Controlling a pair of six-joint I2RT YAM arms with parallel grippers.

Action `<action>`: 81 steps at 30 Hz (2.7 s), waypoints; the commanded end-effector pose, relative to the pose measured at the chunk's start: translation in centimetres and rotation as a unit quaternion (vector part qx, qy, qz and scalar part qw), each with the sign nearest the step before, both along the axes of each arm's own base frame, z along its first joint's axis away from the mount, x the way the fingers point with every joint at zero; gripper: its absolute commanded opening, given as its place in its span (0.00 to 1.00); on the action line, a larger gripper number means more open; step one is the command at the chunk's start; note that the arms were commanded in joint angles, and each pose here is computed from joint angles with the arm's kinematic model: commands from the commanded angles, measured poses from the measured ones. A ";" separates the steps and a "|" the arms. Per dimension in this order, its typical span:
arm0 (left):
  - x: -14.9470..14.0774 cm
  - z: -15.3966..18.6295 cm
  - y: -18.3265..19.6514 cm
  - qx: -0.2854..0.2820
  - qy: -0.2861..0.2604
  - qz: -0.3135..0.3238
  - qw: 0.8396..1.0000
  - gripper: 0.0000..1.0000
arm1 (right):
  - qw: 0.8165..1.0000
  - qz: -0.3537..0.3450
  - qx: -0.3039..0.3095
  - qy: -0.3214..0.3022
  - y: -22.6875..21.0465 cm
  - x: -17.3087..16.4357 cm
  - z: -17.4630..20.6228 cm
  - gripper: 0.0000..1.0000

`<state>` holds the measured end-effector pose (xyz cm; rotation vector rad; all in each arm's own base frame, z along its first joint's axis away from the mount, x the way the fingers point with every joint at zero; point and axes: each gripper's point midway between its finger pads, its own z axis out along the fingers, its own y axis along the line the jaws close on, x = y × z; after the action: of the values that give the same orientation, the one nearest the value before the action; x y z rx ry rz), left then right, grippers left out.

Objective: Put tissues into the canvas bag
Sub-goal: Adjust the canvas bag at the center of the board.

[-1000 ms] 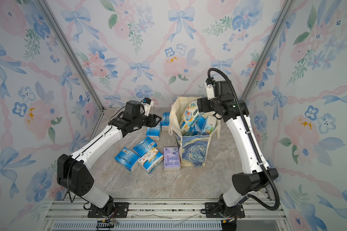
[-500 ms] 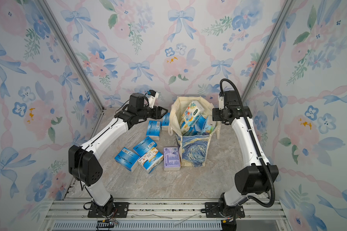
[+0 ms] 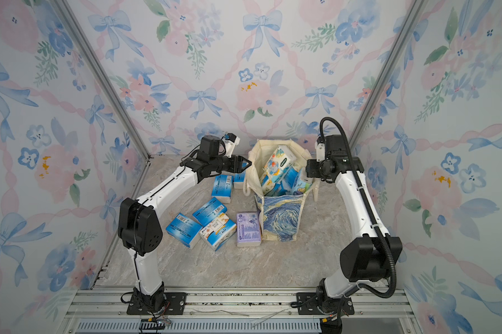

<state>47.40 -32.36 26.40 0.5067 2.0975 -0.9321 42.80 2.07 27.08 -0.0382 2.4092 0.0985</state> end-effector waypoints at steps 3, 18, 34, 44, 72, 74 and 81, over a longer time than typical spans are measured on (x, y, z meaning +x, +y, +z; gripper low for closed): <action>0.1 0.7 -2.1 -0.020 0.001 -0.025 0.999 0.50 | 1.000 0.000 0.023 -0.004 0.1 -0.6 0.0 0.54; -0.8 4.1 -5.5 0.017 -0.062 -0.022 0.998 0.04 | 0.992 0.043 0.078 -0.092 2.7 -1.2 4.9 0.11; 0.0 5.4 -5.7 0.032 -0.092 -0.007 0.995 0.02 | 0.986 0.033 0.050 -0.155 3.1 -3.5 8.7 0.42; 1.4 2.4 -2.5 0.055 -0.057 0.021 0.997 0.02 | 0.993 -0.081 0.063 -0.065 -4.2 -2.0 2.3 0.64; -1.7 6.4 -8.7 0.003 -0.093 -0.068 0.993 0.03 | 0.967 0.098 0.153 -0.178 6.1 -3.3 10.3 0.02; -1.0 6.2 -8.3 0.021 -0.108 -0.052 0.992 0.04 | 0.966 0.091 0.141 -0.195 5.9 -4.0 11.4 0.02; 1.8 4.5 -3.5 0.098 -0.106 0.041 0.989 0.04 | 0.984 0.013 0.066 -0.163 2.0 -3.9 9.3 0.01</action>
<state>47.73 -38.57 28.59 0.6387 2.0696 -0.7745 38.72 5.88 33.81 -0.0394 2.1416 0.3586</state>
